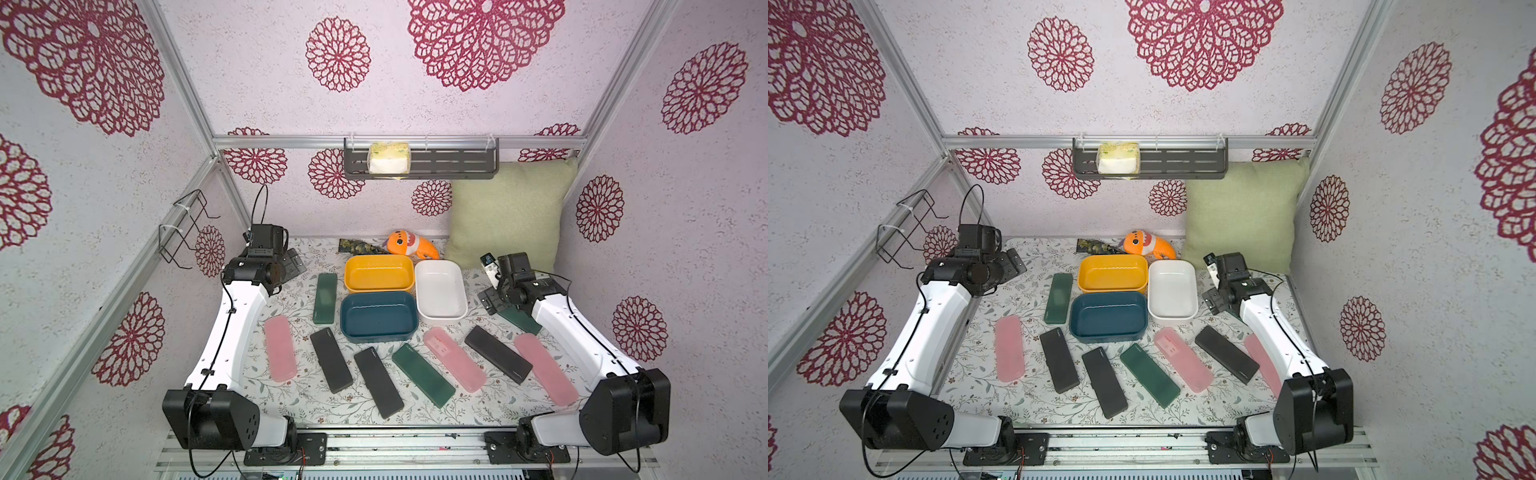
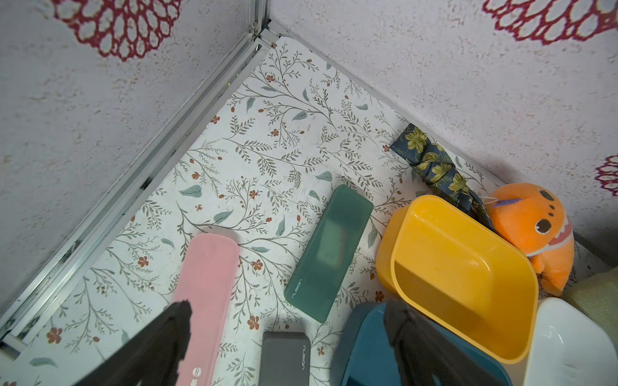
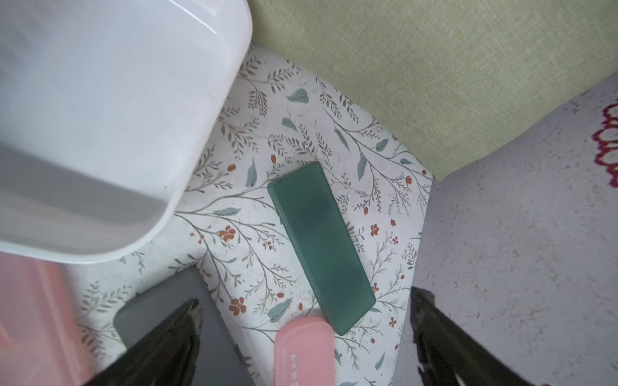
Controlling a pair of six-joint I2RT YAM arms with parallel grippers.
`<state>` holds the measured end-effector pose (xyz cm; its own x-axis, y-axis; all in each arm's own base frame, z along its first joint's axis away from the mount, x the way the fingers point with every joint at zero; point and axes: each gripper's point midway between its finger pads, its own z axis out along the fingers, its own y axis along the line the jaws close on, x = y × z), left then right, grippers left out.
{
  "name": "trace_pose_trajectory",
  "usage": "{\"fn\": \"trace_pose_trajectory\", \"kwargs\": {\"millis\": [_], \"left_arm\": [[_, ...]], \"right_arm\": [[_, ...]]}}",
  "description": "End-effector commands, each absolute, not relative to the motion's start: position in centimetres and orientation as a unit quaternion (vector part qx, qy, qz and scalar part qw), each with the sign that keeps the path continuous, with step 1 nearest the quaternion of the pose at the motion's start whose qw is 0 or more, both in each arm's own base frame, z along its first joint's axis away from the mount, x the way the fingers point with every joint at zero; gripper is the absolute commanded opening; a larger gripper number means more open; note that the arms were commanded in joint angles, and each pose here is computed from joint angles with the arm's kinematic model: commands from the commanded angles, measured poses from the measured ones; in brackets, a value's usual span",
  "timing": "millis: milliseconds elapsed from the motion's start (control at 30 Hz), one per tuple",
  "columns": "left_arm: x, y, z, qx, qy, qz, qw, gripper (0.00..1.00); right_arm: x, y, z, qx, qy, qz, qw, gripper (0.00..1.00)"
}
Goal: Place the pencil cases by color into the storage box
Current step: Pick up the pencil case from the center of the board.
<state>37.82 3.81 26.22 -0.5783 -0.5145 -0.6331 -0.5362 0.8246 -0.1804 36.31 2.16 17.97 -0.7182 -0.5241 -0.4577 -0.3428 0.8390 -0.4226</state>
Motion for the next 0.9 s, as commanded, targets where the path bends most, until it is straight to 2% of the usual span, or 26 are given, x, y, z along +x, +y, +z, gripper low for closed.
{"fn": "trace_pose_trajectory", "kwargs": {"millis": [0,200,433,667,867], "left_arm": [[38.6,4.4,25.8,-0.298,0.892,0.005,0.341,0.97],[39.4,4.9,25.4,-0.313,0.886,-0.011,0.341,0.97],[39.9,5.2,26.0,-0.321,0.882,-0.012,0.346,0.97],[40.0,5.5,26.1,-0.325,0.879,-0.005,0.348,0.97],[40.1,5.6,25.8,-0.327,0.880,0.001,0.344,0.97]], "right_arm": [[37.4,1.3,19.2,-0.296,0.888,-0.138,0.325,0.99],[38.3,0.1,14.6,-0.348,0.891,-0.106,0.270,0.99],[38.7,-2.9,8.6,-0.324,0.928,-0.066,0.174,0.99],[39.6,-4.2,7.8,-0.310,0.931,-0.080,0.173,0.99],[38.8,-4.2,6.2,-0.317,0.936,-0.061,0.138,0.99]]}}
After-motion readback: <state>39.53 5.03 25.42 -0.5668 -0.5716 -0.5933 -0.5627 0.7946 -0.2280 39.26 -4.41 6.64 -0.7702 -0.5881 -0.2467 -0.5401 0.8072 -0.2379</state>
